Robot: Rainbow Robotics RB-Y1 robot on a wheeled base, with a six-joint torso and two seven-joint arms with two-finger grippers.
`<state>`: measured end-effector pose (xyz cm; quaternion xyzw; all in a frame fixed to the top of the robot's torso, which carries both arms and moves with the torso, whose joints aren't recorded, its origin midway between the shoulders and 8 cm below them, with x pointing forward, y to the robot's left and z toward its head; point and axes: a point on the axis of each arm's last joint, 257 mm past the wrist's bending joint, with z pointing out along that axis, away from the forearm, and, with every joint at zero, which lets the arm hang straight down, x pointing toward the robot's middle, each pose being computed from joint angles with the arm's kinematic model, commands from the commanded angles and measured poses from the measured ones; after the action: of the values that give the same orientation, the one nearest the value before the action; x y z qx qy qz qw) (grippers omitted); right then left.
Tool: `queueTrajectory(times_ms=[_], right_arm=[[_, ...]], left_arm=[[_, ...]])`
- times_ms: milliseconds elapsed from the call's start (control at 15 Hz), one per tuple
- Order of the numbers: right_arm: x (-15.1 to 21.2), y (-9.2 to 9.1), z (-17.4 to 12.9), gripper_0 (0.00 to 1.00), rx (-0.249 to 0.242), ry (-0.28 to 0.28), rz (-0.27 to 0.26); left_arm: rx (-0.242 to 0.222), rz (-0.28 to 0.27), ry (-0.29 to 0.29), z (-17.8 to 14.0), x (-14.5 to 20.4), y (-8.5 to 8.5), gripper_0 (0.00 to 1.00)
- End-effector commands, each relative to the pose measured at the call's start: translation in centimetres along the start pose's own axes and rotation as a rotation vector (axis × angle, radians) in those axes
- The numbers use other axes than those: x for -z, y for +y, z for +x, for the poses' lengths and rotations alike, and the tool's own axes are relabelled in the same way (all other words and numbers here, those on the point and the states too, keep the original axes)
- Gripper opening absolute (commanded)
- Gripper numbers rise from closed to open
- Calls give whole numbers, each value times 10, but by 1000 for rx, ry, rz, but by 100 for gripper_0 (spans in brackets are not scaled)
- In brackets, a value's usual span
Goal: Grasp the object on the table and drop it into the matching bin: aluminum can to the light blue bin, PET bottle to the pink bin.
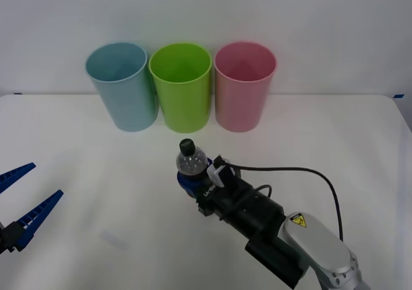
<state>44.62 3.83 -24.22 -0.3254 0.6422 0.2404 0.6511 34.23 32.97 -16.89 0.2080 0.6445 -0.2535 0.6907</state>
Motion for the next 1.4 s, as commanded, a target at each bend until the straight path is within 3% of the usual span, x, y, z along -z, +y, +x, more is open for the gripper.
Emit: queueTrajectory(times_ms=[67,733,1400], right_arm=[[13,-10,-25,0,-50,-33,-17],[55,-52,-121,0,-151,-152,-54],[68,-100,-196,0,-202,-224,-58]], left_arm=[[0,0,0,0,0,0,100],[0,0,0,0,0,0,100],[0,0,0,0,0,0,100]])
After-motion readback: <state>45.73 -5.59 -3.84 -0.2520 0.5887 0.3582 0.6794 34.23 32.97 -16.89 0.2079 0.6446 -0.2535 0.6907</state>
